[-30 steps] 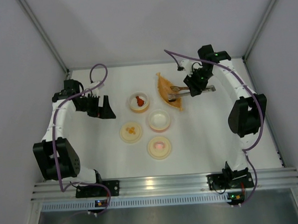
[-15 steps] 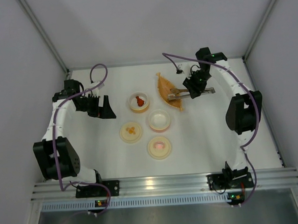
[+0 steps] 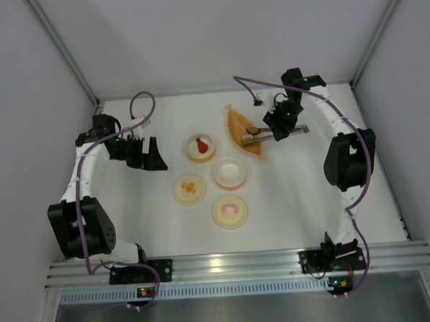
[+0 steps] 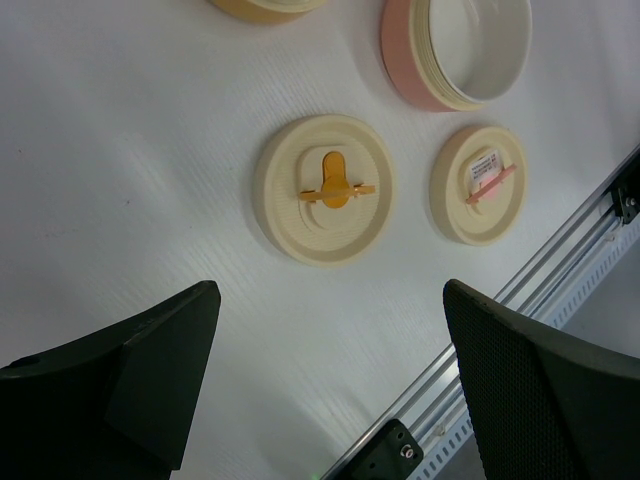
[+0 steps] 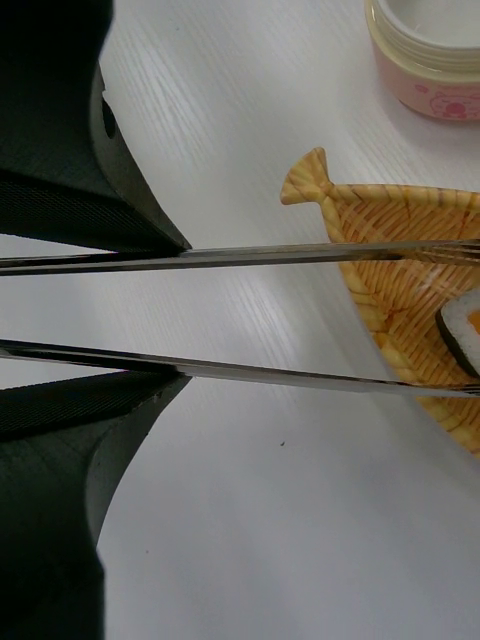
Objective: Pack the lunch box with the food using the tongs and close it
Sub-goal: Pick up the fake food from the plate.
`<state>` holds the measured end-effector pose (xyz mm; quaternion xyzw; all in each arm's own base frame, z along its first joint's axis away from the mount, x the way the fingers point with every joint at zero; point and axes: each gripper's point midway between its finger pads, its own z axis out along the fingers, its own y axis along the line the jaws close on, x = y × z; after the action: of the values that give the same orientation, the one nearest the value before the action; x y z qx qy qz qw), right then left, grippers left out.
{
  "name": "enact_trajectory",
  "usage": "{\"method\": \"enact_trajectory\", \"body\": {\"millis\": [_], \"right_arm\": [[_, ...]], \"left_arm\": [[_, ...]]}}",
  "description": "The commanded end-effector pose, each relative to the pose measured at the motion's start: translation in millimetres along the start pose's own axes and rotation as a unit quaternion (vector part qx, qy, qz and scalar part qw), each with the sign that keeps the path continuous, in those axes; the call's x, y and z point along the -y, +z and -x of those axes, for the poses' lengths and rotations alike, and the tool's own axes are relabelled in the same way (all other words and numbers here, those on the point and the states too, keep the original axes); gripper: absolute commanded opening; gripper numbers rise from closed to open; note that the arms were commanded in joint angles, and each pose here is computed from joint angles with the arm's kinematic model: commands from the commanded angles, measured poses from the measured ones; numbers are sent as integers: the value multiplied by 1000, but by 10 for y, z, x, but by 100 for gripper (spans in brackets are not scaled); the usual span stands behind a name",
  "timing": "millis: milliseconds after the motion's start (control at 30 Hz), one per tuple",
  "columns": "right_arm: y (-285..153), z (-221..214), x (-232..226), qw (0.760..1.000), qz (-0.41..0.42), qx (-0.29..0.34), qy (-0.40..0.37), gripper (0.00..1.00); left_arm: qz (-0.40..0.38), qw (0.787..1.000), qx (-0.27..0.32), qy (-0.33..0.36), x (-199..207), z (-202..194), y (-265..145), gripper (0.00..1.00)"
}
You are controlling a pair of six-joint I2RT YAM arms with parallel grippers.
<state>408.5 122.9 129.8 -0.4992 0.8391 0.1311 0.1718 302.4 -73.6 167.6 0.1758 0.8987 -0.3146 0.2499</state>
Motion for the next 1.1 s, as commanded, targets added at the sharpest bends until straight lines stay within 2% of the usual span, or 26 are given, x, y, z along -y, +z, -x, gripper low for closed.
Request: {"method": "enact_trajectory", "body": {"millis": [0,600,833,1067], "right_arm": [[-129,211,139,999,-27,27,-32,46],[-16,128,89,999,-9,1,-42,43],[-164,209,45,999,-17,16,-38,26],[-500,380,109,997,-61,49,-29,17]], "left_arm": [[-11,1000,14,7,0,68,10,98],[-9,1000,14,3,-14,81,13,98],[-4,1000,18,6,5,96,-21,98],[13,999,29,6,3,153,-76,98]]}}
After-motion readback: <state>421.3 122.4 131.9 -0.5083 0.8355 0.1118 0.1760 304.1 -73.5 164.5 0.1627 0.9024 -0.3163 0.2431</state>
